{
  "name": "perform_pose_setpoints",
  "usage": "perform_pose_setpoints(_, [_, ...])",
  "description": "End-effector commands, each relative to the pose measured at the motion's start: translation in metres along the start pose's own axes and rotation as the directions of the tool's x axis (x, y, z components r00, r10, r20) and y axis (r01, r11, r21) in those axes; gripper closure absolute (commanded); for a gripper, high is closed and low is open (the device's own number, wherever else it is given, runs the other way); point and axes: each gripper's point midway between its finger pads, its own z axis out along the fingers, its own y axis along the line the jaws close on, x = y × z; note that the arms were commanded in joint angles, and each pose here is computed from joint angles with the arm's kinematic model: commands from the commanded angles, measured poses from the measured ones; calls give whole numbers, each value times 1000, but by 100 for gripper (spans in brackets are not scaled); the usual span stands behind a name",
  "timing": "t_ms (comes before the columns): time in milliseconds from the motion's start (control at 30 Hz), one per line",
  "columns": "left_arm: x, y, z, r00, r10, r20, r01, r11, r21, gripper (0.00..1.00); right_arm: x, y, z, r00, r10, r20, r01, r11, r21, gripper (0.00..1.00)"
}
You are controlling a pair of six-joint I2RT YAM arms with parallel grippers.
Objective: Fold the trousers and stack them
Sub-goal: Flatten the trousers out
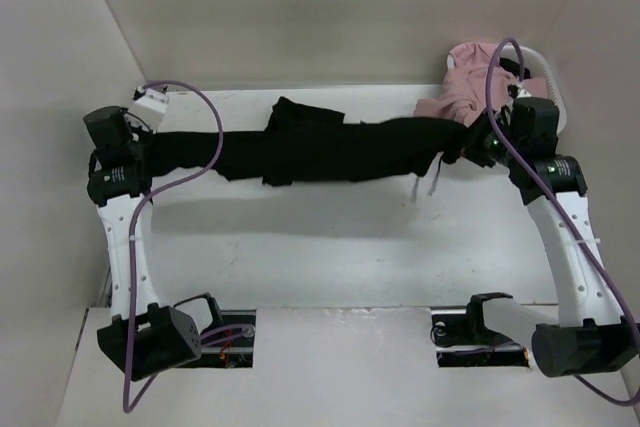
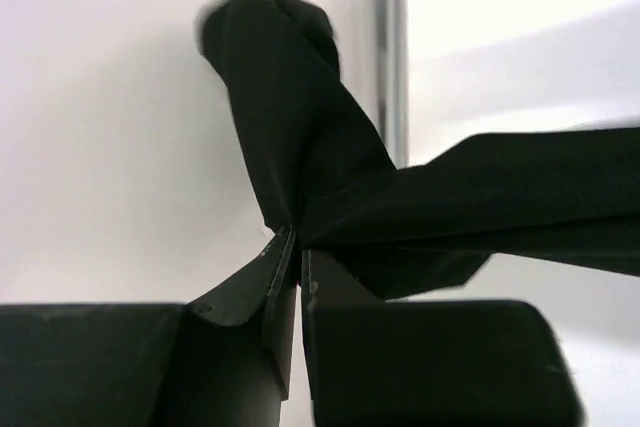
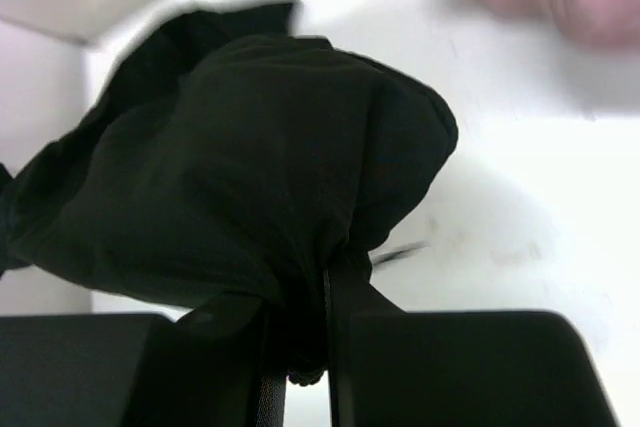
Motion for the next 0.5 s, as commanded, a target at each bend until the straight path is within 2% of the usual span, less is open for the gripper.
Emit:
perform_pose_setpoints(0, [11, 14, -4, 999, 26, -36, -28, 999, -43, 99, 9, -8, -16, 1000, -25, -19, 25, 1000, 0, 97])
perform_pose_setpoints(133, [-10, 50, -17, 1000, 16, 7, -14, 991, -135, 98, 0, 28, -48, 992, -124, 20, 125, 982, -142, 99])
perform_pose_setpoints(233, [-23, 67, -25, 999, 18, 32, -13, 985, -170, 98, 16, 65, -79, 980, -197, 3, 189, 933, -306, 99])
perform_pose_setpoints(333, [-33, 80, -32, 998, 8, 62, 5, 978, -207, 98, 52, 98, -116, 960, -277, -51, 220, 849, -480, 98])
perform_pose_setpoints(467, [-60, 120, -49, 984, -50, 168, 103, 942, -319, 98, 86, 142, -195, 935, -352, -32, 224, 660, -717, 98])
